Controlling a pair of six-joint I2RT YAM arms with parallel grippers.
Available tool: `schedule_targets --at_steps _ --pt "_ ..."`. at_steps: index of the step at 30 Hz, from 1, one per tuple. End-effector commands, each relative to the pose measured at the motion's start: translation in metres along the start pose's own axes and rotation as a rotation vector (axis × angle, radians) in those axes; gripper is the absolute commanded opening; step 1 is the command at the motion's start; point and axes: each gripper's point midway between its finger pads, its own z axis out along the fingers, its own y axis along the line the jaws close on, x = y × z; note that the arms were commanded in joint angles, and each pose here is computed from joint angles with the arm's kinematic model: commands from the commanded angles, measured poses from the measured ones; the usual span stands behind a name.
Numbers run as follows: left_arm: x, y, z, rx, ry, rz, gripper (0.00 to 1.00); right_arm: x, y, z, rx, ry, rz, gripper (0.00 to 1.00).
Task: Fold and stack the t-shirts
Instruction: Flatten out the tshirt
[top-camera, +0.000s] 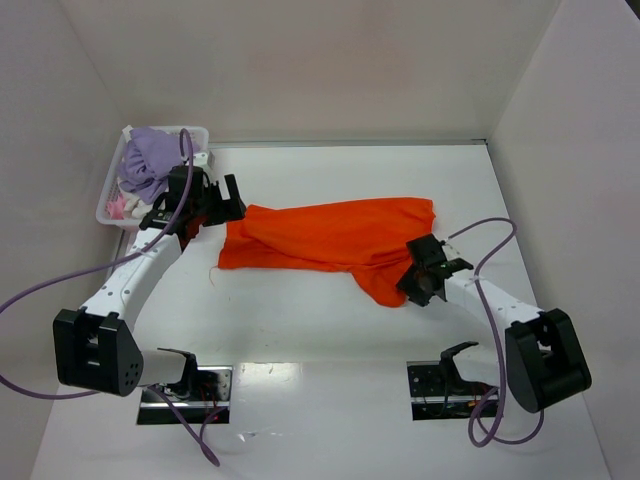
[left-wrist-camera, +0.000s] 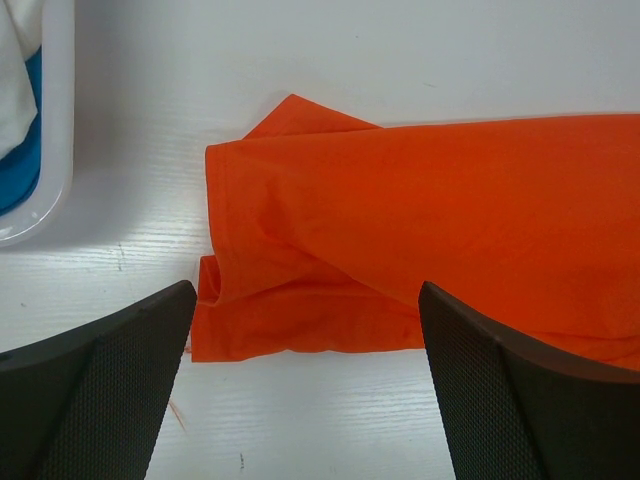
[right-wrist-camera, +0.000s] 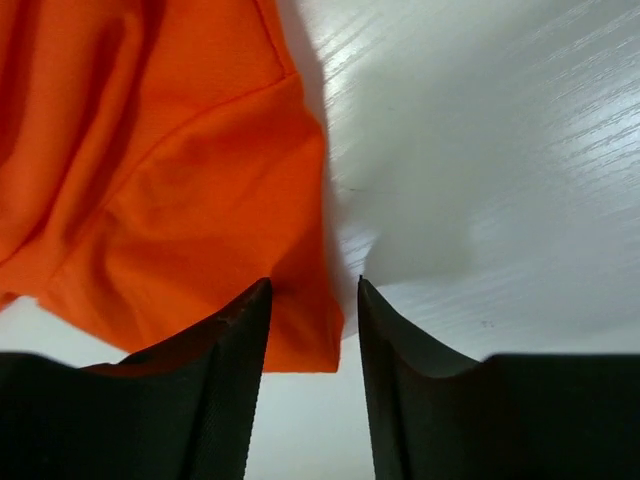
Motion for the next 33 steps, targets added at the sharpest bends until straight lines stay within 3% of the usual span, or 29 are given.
schedule_targets --at_steps 1,5,10,17,24,33 --pt "-0.006 0.0 0.001 0.014 -0.02 -0.008 1.0 -0.019 0.02 0.001 -0.025 -0.061 -0.001 0.44" --pt "-0.002 0.003 0.003 -0.001 -0.006 -0.008 1.0 -0.018 0.019 0.005 -0.015 -0.054 -0.013 0.41" --pt "-0.002 0.003 0.005 -0.004 0.003 -0.008 1.0 -0.028 0.027 0.003 -0.022 -0.085 -0.008 0.16" --pt "0.015 0.004 0.011 -0.013 0.055 -0.071 1.0 -0.057 0.059 -0.025 -0.096 -0.148 -0.035 0.04" --pt "0.032 0.013 0.017 -0.06 0.086 -0.141 1.0 -0.075 0.075 -0.045 -0.135 -0.194 -0.056 0.03" --pt "0.073 0.024 0.02 -0.115 0.147 -0.275 1.0 -0.075 0.062 -0.047 -0.115 -0.223 -0.032 0.03"
